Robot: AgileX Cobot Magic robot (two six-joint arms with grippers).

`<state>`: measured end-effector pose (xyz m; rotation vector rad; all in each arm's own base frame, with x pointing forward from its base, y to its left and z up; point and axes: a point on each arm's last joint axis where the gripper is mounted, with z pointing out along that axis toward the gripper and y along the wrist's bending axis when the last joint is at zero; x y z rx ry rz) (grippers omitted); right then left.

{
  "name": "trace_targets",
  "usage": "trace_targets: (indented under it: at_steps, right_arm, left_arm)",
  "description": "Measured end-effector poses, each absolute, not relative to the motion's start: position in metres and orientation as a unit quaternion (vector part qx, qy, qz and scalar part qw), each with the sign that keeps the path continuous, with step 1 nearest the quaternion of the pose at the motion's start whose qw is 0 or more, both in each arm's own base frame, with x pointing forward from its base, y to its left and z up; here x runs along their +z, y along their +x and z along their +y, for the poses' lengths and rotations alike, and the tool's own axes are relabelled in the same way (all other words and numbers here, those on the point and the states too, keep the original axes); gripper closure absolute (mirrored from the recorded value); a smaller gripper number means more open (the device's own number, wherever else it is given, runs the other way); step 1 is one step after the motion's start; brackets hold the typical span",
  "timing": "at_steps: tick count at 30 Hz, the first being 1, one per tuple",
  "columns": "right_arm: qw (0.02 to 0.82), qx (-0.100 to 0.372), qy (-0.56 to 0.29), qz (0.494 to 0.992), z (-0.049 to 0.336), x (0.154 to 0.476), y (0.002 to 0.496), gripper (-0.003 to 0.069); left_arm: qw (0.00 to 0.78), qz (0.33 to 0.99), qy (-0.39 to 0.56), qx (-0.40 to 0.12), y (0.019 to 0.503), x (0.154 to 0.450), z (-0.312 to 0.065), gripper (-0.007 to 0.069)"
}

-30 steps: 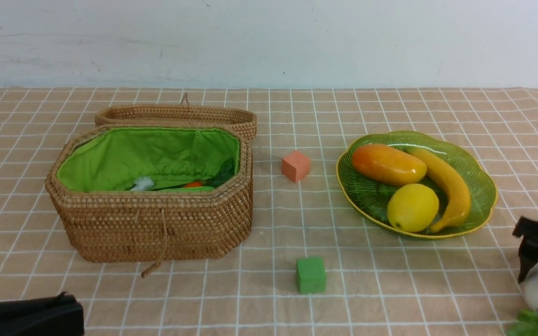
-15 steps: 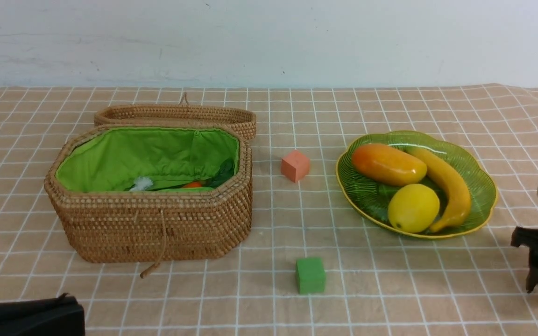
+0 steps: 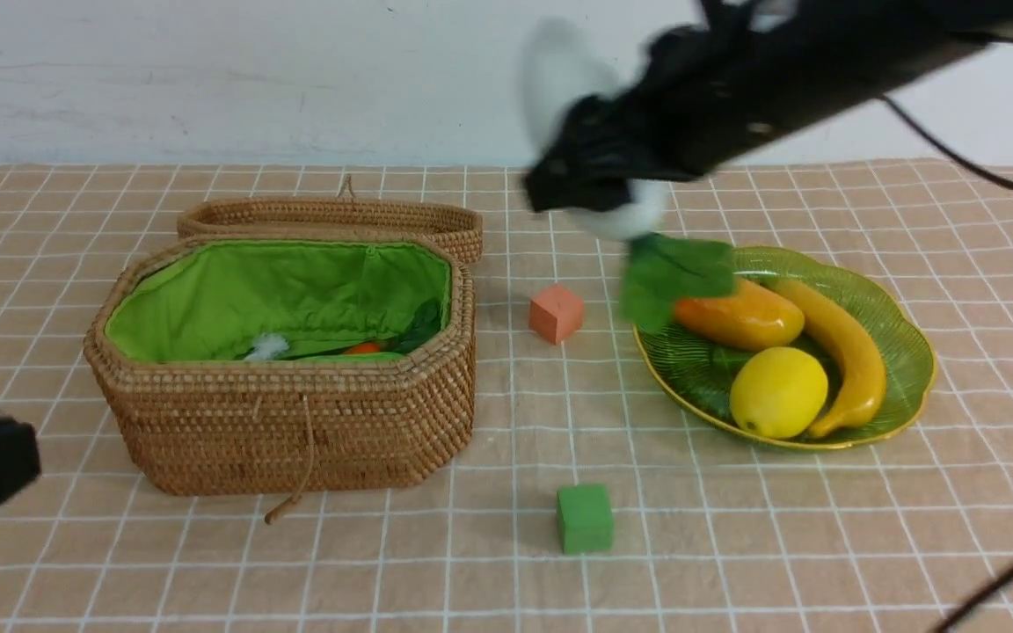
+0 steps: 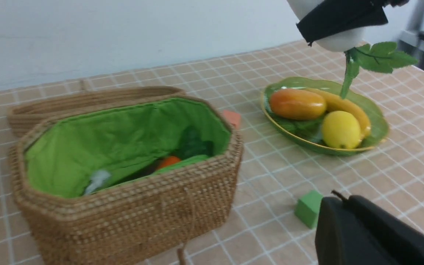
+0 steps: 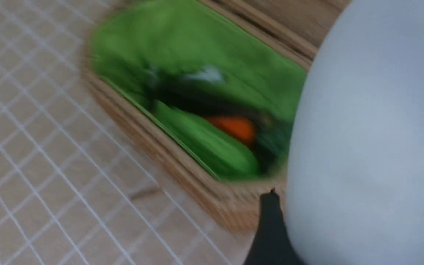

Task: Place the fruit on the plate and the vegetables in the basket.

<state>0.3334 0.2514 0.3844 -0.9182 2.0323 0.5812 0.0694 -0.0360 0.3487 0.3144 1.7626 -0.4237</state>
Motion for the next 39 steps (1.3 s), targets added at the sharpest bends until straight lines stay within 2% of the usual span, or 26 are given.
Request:
trace_targets:
  at_steps: [3, 7, 8, 10, 13, 17, 20, 21, 23, 25, 27, 29, 30, 31, 33, 37, 39]
  right_arm:
    - [0.435, 0.223, -0.420, 0.764, 0.292, 0.374, 0.347, 0.0189]
    - [0.461, 0.210, -0.453, 0.733, 0.343, 0.333, 0.378, 0.0188]
    - [0.471, 0.207, -0.455, 0.727, 0.351, 0.326, 0.385, 0.0176]
    - [0.469, 0.195, -0.466, 0.724, 0.363, 0.307, 0.395, 0.0075]
    - [0.456, 0.185, -0.481, 0.726, 0.365, 0.306, 0.396, -0.0006]
    - [0.429, 0.185, -0.475, 0.745, 0.356, 0.327, 0.387, 0.0004]
    - [0.401, 0.174, -0.462, 0.772, 0.339, 0.357, 0.371, 0.0049]
    - [0.384, 0.160, -0.441, 0.795, 0.322, 0.382, 0.357, 0.0126]
    - [0.372, 0.127, -0.422, 0.817, 0.298, 0.413, 0.338, 0.0233]
    - [0.383, 0.102, -0.398, 0.827, 0.278, 0.438, 0.324, 0.0336]
    - [0.408, 0.080, -0.371, 0.830, 0.257, 0.464, 0.310, 0.0484]
    - [0.414, 0.072, -0.346, 0.839, 0.242, 0.475, 0.298, 0.0594]
    - [0.418, 0.072, -0.344, 0.837, 0.238, 0.478, 0.294, 0.0603]
    - [0.409, 0.072, -0.318, 0.852, 0.225, 0.480, 0.283, 0.0661]
    - [0.399, 0.077, -0.289, 0.867, 0.204, 0.483, 0.261, 0.0672]
    - [0.354, 0.074, -0.248, 0.899, 0.164, 0.461, 0.216, 0.0668]
    - [0.320, 0.077, -0.210, 0.921, 0.135, 0.436, 0.181, 0.0662]
  left_arm:
    - [0.607, 0.767, 0.110, -0.177, 0.071, 0.349, -0.032, 0.0621]
    - [0.607, 0.772, 0.094, -0.166, 0.072, 0.348, -0.029, 0.0621]
    - [0.605, 0.774, 0.093, -0.164, 0.072, 0.347, -0.029, 0.0620]
    - [0.602, 0.777, 0.093, -0.162, 0.072, 0.347, -0.029, 0.0618]
    - [0.601, 0.777, 0.092, -0.161, 0.072, 0.346, -0.029, 0.0617]
    - [0.601, 0.777, 0.092, -0.161, 0.072, 0.346, -0.029, 0.0615]
    - [0.603, 0.775, 0.092, -0.162, 0.072, 0.347, -0.029, 0.0614]
    - [0.608, 0.772, 0.092, -0.164, 0.073, 0.348, -0.029, 0.0614]
    - [0.611, 0.769, 0.091, -0.166, 0.073, 0.349, -0.029, 0.0614]
    - [0.611, 0.768, 0.089, -0.170, 0.073, 0.349, -0.029, 0.0620]
    - [0.618, 0.762, 0.090, -0.174, 0.069, 0.350, -0.028, 0.0638]
    - [0.630, 0.748, 0.099, -0.182, 0.059, 0.351, -0.024, 0.0638]
    - [0.633, 0.748, 0.093, -0.176, 0.059, 0.351, -0.024, 0.0638]
    - [0.650, 0.732, 0.094, -0.183, 0.045, 0.348, -0.019, 0.0638]
    - [0.667, 0.713, 0.091, -0.195, 0.030, 0.343, -0.013, 0.0638]
    - [0.694, 0.679, 0.081, -0.224, 0.009, 0.320, -0.006, 0.0638]
    - [0.683, 0.687, 0.077, -0.235, 0.014, 0.301, -0.009, 0.0638]
